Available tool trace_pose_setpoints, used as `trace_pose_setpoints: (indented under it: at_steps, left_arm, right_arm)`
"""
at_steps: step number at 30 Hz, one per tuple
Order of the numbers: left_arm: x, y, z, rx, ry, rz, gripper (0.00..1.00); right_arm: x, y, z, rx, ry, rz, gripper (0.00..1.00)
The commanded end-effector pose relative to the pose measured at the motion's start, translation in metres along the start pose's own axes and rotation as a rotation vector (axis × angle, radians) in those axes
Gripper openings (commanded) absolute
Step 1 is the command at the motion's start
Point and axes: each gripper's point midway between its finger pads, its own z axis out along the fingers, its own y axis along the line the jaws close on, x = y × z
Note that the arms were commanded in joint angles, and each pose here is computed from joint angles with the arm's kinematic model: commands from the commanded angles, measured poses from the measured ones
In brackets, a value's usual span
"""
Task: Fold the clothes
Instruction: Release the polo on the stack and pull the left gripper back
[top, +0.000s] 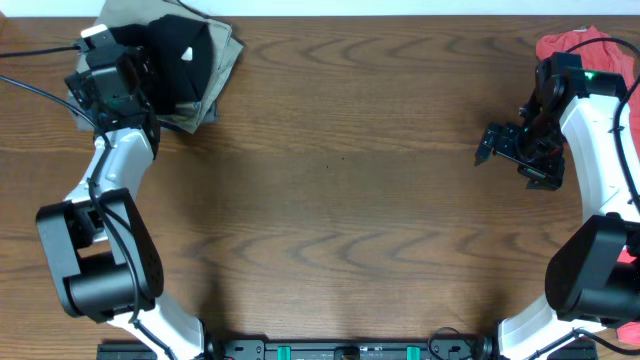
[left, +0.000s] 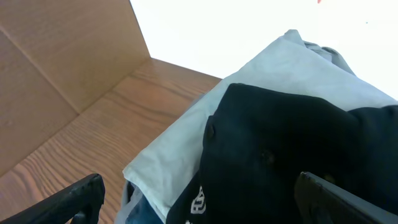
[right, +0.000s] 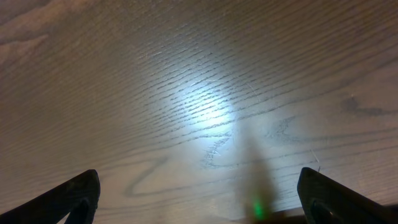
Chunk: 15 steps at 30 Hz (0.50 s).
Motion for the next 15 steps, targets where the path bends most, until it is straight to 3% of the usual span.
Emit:
trace_pose_setpoints:
  at_steps: [1, 8, 15]
  left_arm:
    - [-0.059, 0.000, -0.034, 0.016, -0.109, -0.035, 0.98]
    - [-0.081, -0.011, -0.115, 0.095, -0.052, -0.022, 0.98]
    - [-0.020, -0.025, -0.208, 0.278, 0.284, -0.089, 0.98]
  right_arm:
    - [-0.003, 0.001, -0.007, -0.006, -0.028, -0.015, 0.99]
    - [-0.003, 0.001, -0.007, -0.006, -0.028, -0.015, 0.99]
    - [-0.003, 0.001, -0.007, -0.006, -0.028, -0.015, 0.99]
